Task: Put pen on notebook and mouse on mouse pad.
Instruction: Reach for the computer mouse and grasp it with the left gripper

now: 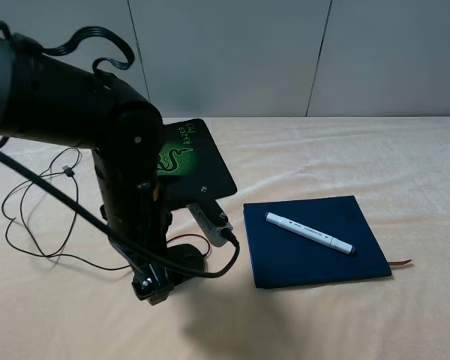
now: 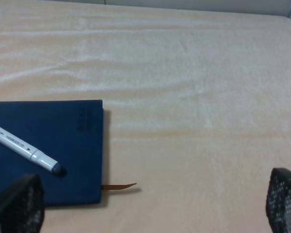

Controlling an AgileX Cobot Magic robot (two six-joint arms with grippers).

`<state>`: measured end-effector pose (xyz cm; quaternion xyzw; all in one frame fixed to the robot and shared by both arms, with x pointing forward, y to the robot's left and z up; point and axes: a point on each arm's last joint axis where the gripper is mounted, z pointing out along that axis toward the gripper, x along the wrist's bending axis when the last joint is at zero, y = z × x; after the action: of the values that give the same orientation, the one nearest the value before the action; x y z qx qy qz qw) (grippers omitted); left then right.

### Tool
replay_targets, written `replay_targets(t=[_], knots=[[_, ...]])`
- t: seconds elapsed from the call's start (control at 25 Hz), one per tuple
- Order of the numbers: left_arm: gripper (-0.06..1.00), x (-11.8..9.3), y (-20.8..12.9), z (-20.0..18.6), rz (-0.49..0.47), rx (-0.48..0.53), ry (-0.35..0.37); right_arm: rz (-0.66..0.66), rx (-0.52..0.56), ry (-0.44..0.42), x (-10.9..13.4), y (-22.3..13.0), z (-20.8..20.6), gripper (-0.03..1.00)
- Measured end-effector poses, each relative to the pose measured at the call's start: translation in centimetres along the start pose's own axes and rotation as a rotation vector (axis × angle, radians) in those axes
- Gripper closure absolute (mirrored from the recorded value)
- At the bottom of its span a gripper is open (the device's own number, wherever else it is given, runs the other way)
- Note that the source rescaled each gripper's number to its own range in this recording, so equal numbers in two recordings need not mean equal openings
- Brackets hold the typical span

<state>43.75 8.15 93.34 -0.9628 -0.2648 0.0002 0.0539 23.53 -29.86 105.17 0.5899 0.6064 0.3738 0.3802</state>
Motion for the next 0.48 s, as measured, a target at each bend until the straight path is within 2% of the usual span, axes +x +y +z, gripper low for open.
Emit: replay_targets(t=[0.28, 0.48], knots=[[-0.05, -0.3, 3.4, 2.2, 0.041, 0.03, -0.002, 0.0, 0.0, 0.0, 0.0, 0.0, 0.0, -0.03], [-0.05, -0.9, 4.5, 3.8, 0.068, 0.056, -0.005, 0.0, 0.0, 0.0, 0.0, 0.0, 0.0, -0.03]])
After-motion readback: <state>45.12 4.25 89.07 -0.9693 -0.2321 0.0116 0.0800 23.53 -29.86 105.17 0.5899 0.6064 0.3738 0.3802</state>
